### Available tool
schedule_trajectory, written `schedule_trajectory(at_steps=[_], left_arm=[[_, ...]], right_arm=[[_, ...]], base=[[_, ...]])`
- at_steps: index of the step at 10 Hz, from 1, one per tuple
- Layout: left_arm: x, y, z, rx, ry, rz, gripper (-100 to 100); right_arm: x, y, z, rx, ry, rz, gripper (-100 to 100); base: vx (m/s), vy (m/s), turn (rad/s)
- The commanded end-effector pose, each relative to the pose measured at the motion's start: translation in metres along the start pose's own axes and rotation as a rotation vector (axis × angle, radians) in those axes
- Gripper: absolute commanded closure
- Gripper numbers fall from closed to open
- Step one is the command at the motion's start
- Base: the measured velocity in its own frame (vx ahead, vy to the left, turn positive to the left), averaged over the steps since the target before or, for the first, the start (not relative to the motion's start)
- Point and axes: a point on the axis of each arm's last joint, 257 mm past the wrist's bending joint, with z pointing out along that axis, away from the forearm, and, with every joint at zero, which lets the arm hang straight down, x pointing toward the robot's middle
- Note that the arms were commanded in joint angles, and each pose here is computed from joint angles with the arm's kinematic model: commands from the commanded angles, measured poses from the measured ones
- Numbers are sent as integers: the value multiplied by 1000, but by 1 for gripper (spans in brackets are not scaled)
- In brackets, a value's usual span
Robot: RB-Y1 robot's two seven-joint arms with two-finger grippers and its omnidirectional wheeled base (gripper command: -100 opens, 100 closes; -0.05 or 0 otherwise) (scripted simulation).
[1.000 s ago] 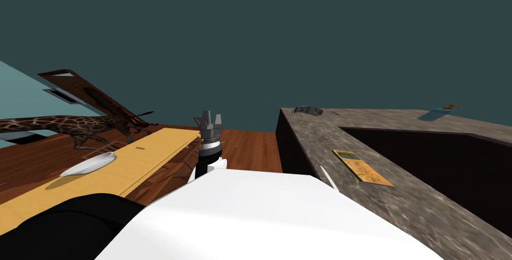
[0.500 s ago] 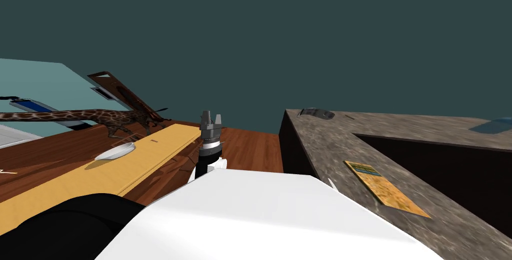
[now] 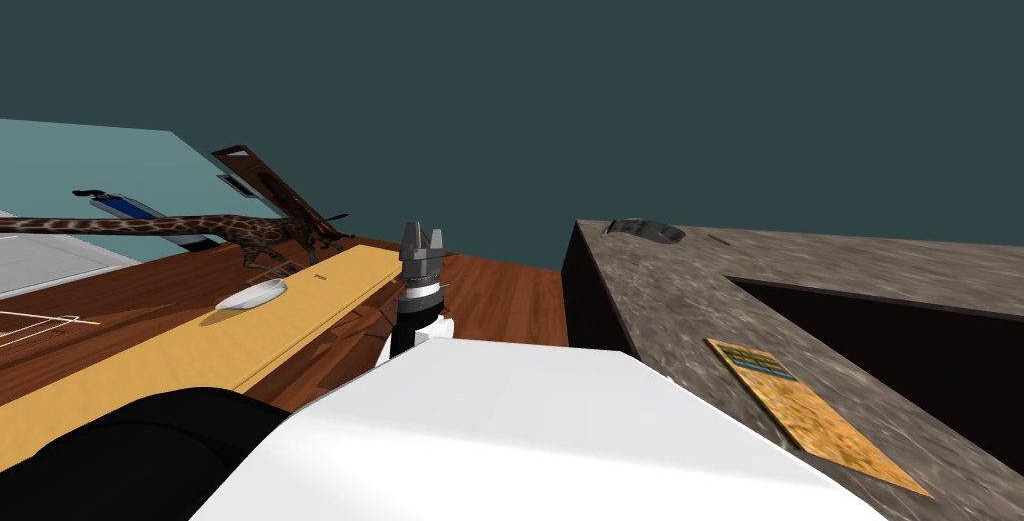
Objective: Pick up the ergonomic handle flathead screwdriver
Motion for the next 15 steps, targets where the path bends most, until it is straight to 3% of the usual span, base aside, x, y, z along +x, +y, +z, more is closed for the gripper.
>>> schedule_trajectory(at_steps=[1, 2, 7, 8, 9, 13, 14, 15], left_arm=[[0, 0, 0, 0, 0, 0, 0], [0, 0, 0, 0, 0, 0, 0], [0, 0, 0, 0, 0, 0, 0], [0, 0, 0, 0, 0, 0, 0], [0, 0, 0, 0, 0, 0, 0], [0, 0, 0, 0, 0, 0, 0], [0, 0, 0, 0, 0, 0, 0], [0, 0, 0, 0, 0, 0, 0]], right_arm=[[0, 0, 0, 0, 0, 0, 0], [2, -2, 7, 1, -2, 7, -100], [8, -6, 25, 1, -5, 22, -100], [8, -6, 22, 3, -3, 20, -100], [8, -7, 23, 3, -3, 21, 100], [8, -6, 23, 2, -3, 21, 100], [8, -6, 23, 2, -3, 21, 0], [5, -4, 15, 1, -4, 14, 100]], base=[[0, 0, 0], [-1, 6, 54], [-6, 7, 34], [0, 0, 0], [0, 0, 0], [0, 0, 0], [0, 0, 0], [5, -6, -59]])
